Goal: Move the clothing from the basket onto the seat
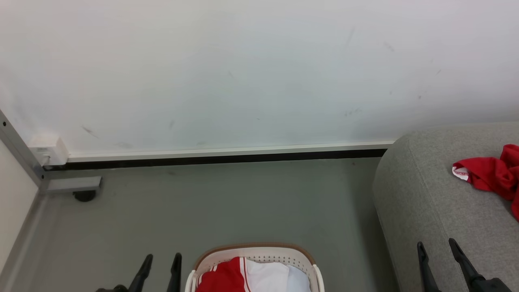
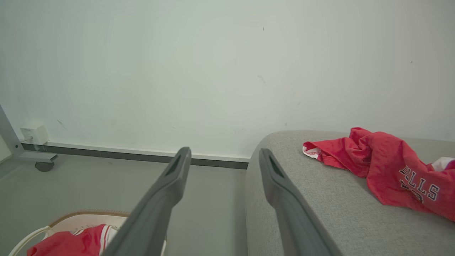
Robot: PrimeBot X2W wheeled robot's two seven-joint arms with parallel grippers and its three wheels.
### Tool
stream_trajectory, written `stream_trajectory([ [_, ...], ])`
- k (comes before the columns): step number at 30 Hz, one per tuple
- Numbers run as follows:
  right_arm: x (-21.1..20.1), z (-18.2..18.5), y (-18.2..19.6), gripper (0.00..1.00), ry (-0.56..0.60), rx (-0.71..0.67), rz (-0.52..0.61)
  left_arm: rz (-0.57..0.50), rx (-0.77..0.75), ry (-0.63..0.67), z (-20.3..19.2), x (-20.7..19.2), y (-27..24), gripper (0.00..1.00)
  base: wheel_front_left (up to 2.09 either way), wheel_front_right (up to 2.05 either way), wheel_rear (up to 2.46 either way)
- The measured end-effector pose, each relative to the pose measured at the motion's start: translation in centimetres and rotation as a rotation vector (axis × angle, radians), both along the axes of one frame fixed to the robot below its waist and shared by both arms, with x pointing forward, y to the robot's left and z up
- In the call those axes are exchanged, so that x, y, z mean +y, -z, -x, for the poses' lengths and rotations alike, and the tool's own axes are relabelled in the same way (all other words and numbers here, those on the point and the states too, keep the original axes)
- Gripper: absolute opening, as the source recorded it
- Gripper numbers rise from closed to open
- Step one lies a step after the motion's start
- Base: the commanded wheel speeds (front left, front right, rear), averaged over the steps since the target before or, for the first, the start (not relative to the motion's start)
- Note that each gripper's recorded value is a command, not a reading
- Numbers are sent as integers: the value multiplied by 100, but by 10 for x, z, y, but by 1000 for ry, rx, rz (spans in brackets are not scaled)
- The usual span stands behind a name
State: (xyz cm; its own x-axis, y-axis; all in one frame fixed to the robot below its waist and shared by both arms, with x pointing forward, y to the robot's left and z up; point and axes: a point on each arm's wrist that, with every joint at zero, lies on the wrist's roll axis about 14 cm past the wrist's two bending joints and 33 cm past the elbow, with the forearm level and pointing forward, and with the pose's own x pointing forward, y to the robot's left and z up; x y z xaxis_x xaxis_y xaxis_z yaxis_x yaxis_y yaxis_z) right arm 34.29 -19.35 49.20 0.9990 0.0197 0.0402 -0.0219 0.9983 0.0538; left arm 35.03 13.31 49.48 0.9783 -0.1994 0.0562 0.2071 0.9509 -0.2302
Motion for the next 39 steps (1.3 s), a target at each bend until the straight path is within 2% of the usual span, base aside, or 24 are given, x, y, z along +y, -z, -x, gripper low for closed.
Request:
stream_trajectory([
  [15, -1, 1, 3, 100, 7, 8, -17, 5, 5, 11, -4, -6, 2, 100, 0, 0, 0],
  [23, -10, 1, 1, 100, 38, 3, -30, -31, 39, 104, -20, -31, 14, 100, 0, 0, 0],
  [30, -25, -10, -2, 100, 84, -3, -45, -154, 128, 244, -59, -66, 43, 100, 0, 0, 0],
  [39, -40, -49, 8, 100, 120, 18, -60, -425, 370, 470, -111, -115, 126, 100, 0, 0, 0],
])
